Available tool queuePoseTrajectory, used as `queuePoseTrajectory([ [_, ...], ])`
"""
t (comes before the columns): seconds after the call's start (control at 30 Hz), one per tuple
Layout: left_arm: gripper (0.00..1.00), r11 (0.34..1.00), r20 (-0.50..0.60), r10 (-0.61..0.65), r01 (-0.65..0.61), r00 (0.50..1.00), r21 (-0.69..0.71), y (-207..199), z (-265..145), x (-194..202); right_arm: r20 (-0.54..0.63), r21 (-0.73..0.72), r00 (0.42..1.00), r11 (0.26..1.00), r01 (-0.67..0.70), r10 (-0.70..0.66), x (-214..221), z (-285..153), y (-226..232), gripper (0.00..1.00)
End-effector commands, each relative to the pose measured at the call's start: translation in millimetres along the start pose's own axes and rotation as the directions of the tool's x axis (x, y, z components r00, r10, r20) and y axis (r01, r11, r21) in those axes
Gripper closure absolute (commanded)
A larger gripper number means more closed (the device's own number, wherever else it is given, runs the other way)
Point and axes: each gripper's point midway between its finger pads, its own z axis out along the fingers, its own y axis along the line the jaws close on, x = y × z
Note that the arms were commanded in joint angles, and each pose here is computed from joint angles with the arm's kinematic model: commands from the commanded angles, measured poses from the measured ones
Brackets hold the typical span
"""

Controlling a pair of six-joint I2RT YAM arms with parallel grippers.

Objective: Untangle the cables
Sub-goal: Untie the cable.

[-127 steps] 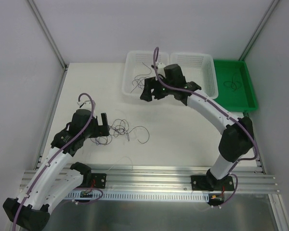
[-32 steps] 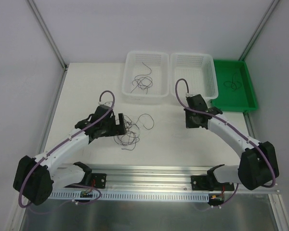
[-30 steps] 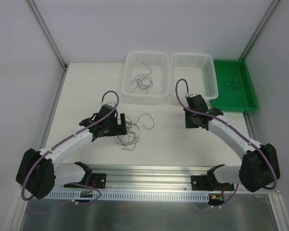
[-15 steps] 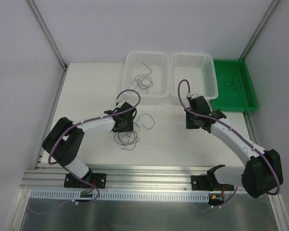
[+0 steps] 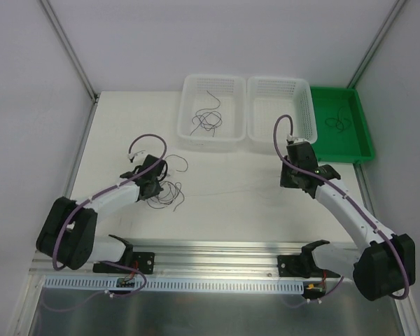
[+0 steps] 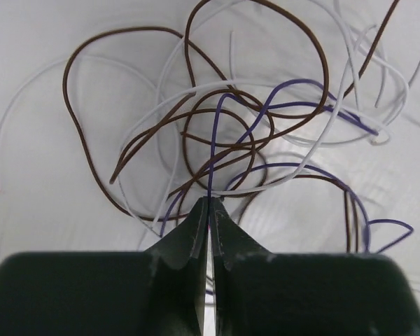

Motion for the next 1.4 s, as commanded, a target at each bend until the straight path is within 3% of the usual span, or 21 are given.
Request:
queuePoseTrajectory([
  [0.0, 1.0, 0.991, 0.054, -0.129, 0.131, 0.99, -0.036, 31.7, -6.5, -3.2, 0.05, 0.062, 0.996, 0.995, -0.075, 0.072, -6.8, -7.9, -18.4, 0.99],
  [0.3, 1.0, 0.975, 0.133, -0.217, 0.208, 0.967, 0.08, 42.6, -30.2, -8.6, 0.065, 0.039, 0.99, 0.991, -0.124, 0.122, -5.7, -12.7, -27.2, 0.98],
  [0.4, 1.0, 0.973, 0.086, -0.205, 0.194, 0.975, 0.126, 32.3, -32.1, -3.0, 0.015, 0.009, 0.994, 0.994, -0.111, 0.11, -0.3, -9.9, -19.6, 0.83],
  [0.43, 1.0, 0.968, 0.045, -0.203, 0.194, 0.978, 0.161, 24.5, -33.3, 3.4, 0.011, -0.016, 0.995, 0.995, -0.103, 0.103, 1.3, -8.4, -14.4, 0.75],
  [0.47, 1.0, 0.965, 0.031, -0.203, 0.194, 0.979, 0.174, 21.4, -33.9, 5.7, 0.019, -0.047, 0.997, 0.996, -0.075, 0.076, 1.6, -10.8, -5.1, 0.6],
  [0.57, 1.0, 0.962, 0.006, -0.182, 0.177, 0.983, 0.208, 13.5, -36.6, 13.2, 0.055, -0.151, 0.998, 0.988, 0.028, -0.02, 0.4, -22.7, 32.8, 0.45],
  [0.63, 1.0, 0.958, -0.002, -0.178, 0.174, 0.984, 0.228, 10.5, -39.1, 16.7, 0.09, -0.218, 0.994, 0.973, 0.074, -0.055, -3.3, -30.8, 59.3, 0.42],
  [0.8, 1.0, 0.95, -0.02, -0.166, 0.165, 0.986, 0.264, 4.2, -42.5, 25.4, 0.185, -0.461, 0.969, 0.856, 0.234, -0.165, -6.9, -56.2, 158.0, 0.41],
  [1.0, 1.0, 0.945, -0.037, -0.139, 0.144, 0.99, 0.294, -7.0, -45.2, 38.2, 0.168, -0.541, 0.955, 0.788, 0.295, -0.243, -0.7, -42.1, 246.0, 0.43],
  [1.13, 1.0, 0.947, -0.038, -0.123, 0.128, 0.992, 0.295, -11.9, -45.0, 44.1, 0.13, -0.601, 0.96, 0.75, 0.276, -0.249, 9.7, -24.9, 285.2, 0.52],
  [1.37, 1.0, 0.944, -0.043, -0.094, 0.103, 0.995, 0.314, -23.0, -44.9, 51.0, 0.056, -0.63, 0.94, 0.718, 0.296, -0.338, 47.3, 10.2, 317.0, 0.55],
])
